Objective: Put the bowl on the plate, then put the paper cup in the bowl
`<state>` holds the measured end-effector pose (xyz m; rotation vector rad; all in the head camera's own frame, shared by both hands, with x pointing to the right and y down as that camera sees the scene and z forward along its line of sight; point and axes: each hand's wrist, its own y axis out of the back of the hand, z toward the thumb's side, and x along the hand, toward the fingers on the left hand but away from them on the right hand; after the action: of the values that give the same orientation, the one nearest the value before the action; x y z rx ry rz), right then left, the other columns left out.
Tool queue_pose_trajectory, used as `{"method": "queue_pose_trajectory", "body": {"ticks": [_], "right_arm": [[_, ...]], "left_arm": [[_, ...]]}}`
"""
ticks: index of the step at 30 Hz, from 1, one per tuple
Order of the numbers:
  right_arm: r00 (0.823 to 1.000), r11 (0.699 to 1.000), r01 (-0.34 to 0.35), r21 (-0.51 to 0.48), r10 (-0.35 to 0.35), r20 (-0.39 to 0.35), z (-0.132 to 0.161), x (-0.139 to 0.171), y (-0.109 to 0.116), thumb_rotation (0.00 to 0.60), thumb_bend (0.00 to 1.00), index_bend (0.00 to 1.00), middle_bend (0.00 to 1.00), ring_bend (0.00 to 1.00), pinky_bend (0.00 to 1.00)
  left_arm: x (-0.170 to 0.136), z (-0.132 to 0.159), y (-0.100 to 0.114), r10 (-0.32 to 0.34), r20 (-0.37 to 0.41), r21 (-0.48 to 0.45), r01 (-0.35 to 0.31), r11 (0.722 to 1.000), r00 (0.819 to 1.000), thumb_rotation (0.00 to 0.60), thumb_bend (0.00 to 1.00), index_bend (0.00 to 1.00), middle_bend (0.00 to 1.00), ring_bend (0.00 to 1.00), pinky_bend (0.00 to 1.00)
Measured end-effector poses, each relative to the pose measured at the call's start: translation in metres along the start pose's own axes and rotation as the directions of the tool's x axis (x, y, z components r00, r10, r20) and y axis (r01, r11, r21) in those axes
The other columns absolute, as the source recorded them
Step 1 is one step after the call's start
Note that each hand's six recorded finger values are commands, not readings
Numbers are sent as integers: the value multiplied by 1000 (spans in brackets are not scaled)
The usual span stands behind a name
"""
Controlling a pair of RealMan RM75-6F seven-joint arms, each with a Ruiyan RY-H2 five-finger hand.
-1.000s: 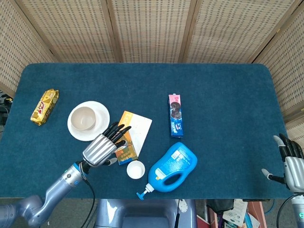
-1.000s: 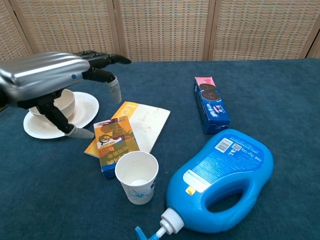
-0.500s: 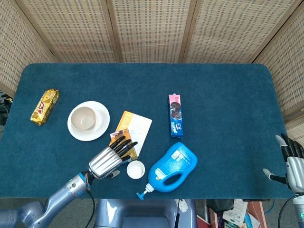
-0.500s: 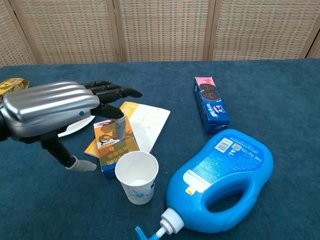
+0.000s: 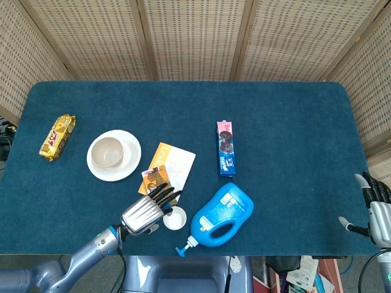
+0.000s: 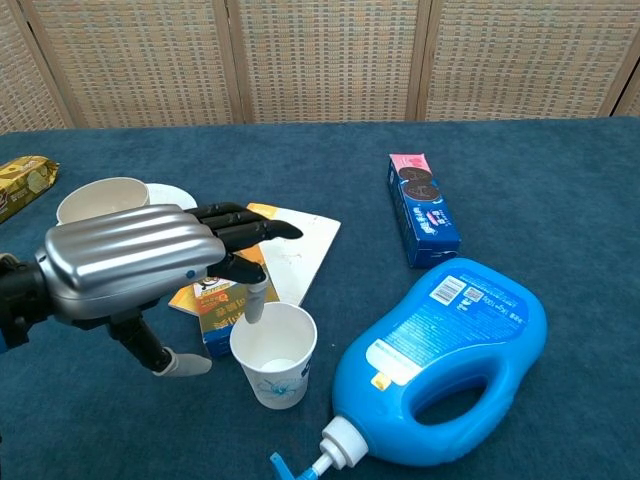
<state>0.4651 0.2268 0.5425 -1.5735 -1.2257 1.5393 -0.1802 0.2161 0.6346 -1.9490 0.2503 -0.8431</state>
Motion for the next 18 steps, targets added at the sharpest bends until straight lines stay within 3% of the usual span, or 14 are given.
{"method": "queue_pose_trajectory", "body": {"ticks": [10,18], "right_arm": [[1000,1000,3,-10,-3,-2,-1,0,2,600,138,0,0,0,0],[1000,1000,5,-15,-5,-2,-2,0,3,600,138,0,0,0,0]], "left_arm": [[13,2,-21,-36,-16,8,36,999,999,600,267,509,0,0,0],[22,1,-26,-17,-37,-17,17,1000,999,600,365,605,0,0,0]]}}
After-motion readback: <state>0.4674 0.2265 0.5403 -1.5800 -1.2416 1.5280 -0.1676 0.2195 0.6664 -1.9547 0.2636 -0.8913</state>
